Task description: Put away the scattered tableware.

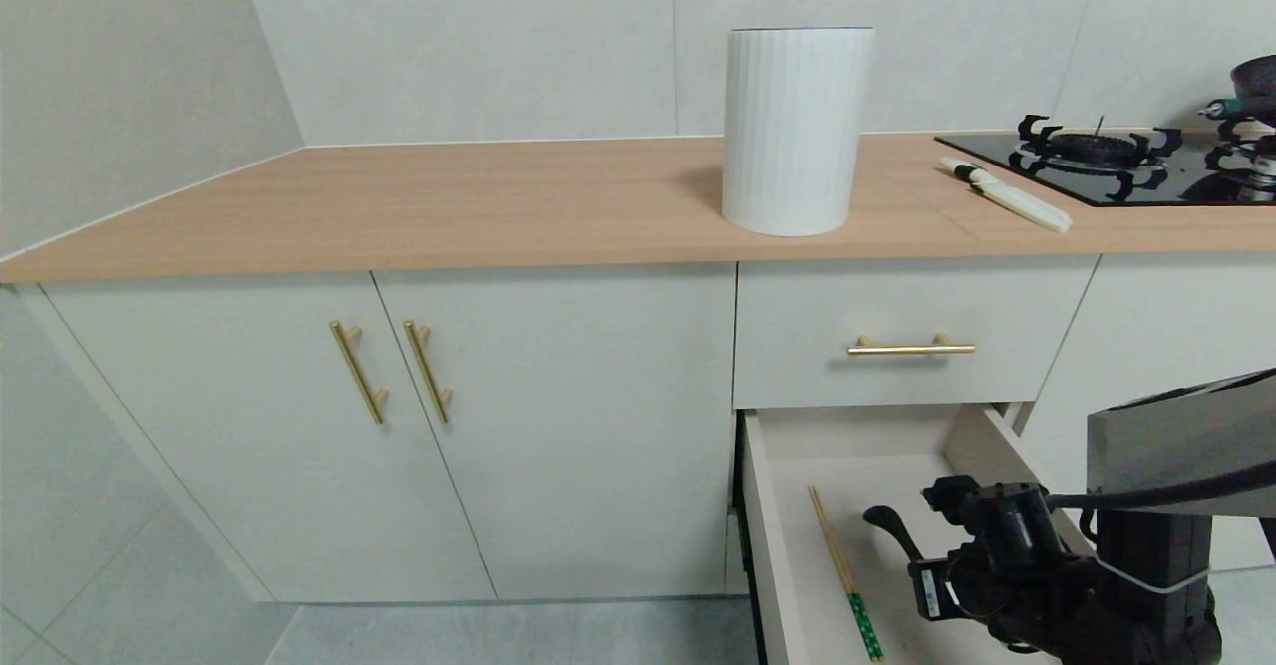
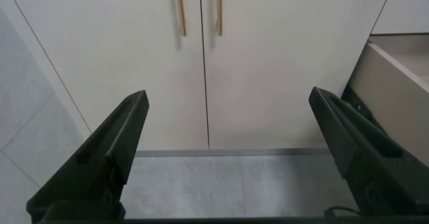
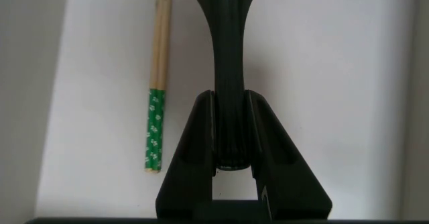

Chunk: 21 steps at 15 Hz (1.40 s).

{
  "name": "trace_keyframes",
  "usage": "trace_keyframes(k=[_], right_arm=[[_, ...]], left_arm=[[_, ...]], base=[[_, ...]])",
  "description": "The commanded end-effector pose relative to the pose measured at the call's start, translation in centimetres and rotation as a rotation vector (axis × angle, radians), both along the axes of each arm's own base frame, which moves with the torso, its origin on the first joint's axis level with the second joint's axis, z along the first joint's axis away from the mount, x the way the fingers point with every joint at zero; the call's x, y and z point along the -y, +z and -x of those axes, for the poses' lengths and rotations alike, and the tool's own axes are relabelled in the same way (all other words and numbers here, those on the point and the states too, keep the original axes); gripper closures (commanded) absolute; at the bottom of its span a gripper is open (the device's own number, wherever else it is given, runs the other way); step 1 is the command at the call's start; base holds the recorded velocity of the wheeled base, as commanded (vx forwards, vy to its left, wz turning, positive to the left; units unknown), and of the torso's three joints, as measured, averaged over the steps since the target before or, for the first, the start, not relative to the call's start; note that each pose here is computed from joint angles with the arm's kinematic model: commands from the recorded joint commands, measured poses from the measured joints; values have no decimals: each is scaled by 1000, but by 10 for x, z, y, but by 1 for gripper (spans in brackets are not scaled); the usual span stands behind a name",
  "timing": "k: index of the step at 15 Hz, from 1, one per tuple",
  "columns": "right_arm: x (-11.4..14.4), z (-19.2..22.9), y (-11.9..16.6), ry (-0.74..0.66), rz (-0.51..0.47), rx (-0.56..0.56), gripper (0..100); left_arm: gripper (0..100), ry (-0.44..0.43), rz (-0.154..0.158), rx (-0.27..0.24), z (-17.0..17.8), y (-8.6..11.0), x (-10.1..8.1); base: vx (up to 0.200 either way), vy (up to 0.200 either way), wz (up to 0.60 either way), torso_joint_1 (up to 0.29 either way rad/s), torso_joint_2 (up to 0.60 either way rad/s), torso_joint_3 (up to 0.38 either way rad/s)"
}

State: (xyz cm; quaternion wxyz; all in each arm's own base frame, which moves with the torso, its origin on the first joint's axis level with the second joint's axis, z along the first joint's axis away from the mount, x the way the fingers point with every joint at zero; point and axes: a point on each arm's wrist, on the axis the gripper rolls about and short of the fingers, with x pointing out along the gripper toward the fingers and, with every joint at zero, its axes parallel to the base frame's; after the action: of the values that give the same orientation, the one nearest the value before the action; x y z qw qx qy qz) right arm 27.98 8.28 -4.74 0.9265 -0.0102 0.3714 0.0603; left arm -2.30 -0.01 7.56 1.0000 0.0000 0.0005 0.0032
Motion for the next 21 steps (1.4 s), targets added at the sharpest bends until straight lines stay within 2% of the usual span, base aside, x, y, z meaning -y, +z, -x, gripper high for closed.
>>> trace_keyframes(k=[1,8,9,15,17,19,21], right_arm=[[0,-2,-13,-3,11,-31,100],[2,-12,-20,-43,32,-13,100],[2,-13,-20,-45,33,-12,0],[2,-12,-13,-46,26,6,0],[4,-7,14,-46,9,66,0],[4,0,54,-40,-19,151,0],[2,12,93,-21,-35,188,0]], left_arm=[[0,3,0,0,0,0,0],[0,1,0,0,0,0,0],[0,1,0,0,0,0,0],[0,0,0,0,0,0,0],[0,1,0,0,0,0,0],[0,0,0,0,0,0,0],[0,0,0,0,0,0,0]], base=[[0,0,0,0,0,0],[0,0,0,0,0,0],[0,0,0,0,0,0],[0,0,0,0,0,0],[0,0,0,0,0,0],[0,0,0,0,0,0],[0,0,0,0,0,0]])
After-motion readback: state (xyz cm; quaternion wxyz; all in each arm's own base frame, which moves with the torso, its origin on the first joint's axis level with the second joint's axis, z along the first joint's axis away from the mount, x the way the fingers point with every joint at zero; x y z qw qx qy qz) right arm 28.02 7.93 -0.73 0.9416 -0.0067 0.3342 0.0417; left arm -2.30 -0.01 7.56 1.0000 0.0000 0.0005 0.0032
